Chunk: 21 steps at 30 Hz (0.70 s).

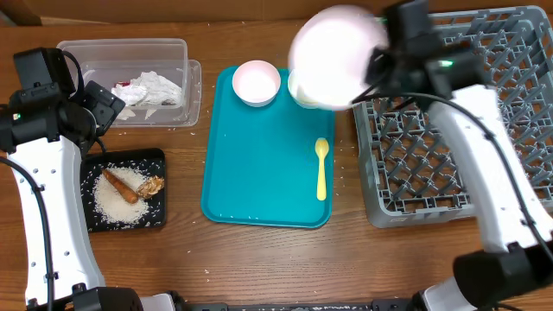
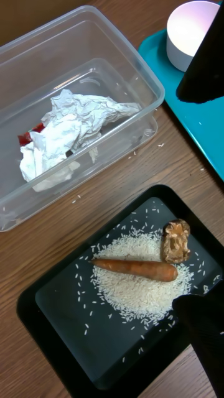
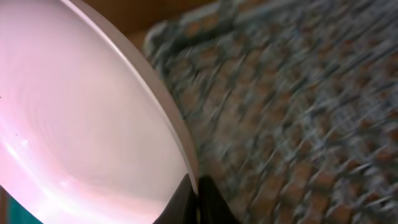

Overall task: Sort waste into correct bins and load items into the dishwasher
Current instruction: 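Lift the plate with the right gripper and carry it to the dish rack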

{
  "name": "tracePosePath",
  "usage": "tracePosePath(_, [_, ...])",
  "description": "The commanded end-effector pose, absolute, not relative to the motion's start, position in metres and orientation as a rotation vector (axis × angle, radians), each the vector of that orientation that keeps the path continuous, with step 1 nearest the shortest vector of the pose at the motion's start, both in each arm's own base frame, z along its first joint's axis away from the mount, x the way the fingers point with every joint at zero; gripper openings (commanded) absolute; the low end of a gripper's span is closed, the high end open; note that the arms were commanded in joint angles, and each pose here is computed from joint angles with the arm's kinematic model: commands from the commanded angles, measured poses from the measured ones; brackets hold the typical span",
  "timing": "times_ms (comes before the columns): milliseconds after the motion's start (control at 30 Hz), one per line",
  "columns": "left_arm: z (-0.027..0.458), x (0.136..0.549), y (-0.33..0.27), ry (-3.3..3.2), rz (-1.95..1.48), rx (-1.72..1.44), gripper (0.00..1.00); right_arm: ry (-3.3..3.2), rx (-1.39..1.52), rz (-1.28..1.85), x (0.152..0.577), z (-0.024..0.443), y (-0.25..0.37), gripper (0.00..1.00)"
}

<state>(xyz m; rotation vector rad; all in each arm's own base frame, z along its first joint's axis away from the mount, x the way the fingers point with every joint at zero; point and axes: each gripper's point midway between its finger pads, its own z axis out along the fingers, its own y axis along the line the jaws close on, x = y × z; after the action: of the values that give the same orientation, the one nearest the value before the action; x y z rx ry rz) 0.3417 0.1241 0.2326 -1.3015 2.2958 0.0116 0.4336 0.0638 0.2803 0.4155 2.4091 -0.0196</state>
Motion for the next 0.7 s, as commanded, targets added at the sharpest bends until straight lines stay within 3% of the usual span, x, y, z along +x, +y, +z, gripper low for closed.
tracePosePath(0, [0.233, 0.342, 0.127, 2.279, 0.027, -1.325, 1.0, 2.225, 0.537, -0.383, 0.446, 0.301, -0.005, 0.04])
tracePosePath(267, [0.232, 0.342, 0.127, 2.279, 0.027, -1.324, 1.0, 2.086, 0.711, -0.675, 0.473, 0.282, -0.079, 0.04])
tracePosePath(667, [0.233, 0.342, 0.127, 2.279, 0.027, -1.324, 1.0, 2.141, 0.57, -0.8, 0.509, 0.245, -0.095, 0.04])
